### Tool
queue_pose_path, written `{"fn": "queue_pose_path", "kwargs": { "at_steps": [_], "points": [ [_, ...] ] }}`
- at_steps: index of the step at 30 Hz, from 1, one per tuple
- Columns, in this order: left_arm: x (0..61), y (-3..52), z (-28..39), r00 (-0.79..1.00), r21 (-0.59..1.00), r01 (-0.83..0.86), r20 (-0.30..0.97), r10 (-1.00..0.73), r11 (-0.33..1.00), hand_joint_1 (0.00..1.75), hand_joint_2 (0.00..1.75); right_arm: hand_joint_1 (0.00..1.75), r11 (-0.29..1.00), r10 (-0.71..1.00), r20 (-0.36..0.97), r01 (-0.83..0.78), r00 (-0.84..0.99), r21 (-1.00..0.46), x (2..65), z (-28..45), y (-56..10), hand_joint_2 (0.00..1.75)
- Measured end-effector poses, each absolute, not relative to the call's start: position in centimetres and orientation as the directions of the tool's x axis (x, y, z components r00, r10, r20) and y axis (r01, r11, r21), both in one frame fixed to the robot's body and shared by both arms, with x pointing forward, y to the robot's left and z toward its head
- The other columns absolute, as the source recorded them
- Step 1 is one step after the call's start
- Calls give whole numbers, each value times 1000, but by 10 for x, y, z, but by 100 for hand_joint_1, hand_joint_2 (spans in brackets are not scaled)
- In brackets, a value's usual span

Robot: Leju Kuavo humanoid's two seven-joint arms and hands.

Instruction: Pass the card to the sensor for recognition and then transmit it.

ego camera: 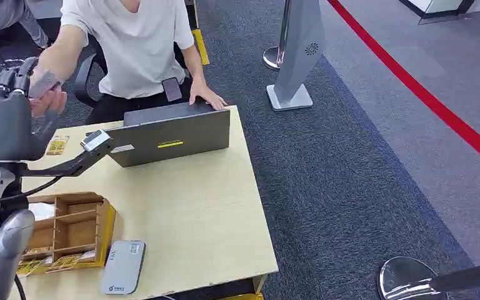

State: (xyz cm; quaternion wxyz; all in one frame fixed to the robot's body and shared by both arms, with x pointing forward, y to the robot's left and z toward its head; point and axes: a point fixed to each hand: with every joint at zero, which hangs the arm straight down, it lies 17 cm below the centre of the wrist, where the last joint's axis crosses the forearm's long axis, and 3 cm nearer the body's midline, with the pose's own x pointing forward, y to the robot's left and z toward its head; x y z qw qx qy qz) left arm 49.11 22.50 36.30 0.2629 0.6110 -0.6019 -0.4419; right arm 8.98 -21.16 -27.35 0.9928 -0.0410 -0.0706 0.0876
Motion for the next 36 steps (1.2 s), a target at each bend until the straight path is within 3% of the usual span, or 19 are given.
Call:
{"fn": "queue_pose_path", "kwargs": {
  "at_steps": [7,18,28,36],
  "points": [
    [462,210,337,-217,893,-450,-110,-970,-1,0,175,0,988,143,143,-133,979,-80,89,-274,-211,175],
    [338,197,258,-414,927,-354,-39,-909,122,0,175,0,996,66,151,-57,986,-63,85,-274,-211,175],
    [298,237,170,-287,983,-124,95,-953,135,0,175,0,997,39,156,-29,987,-67,84,-274,-213,175],
    [287,264,110,-166,991,26,132,-977,130,0,175,0,997,24,151,-14,988,-70,84,-275,-214,175]
  ]
}}
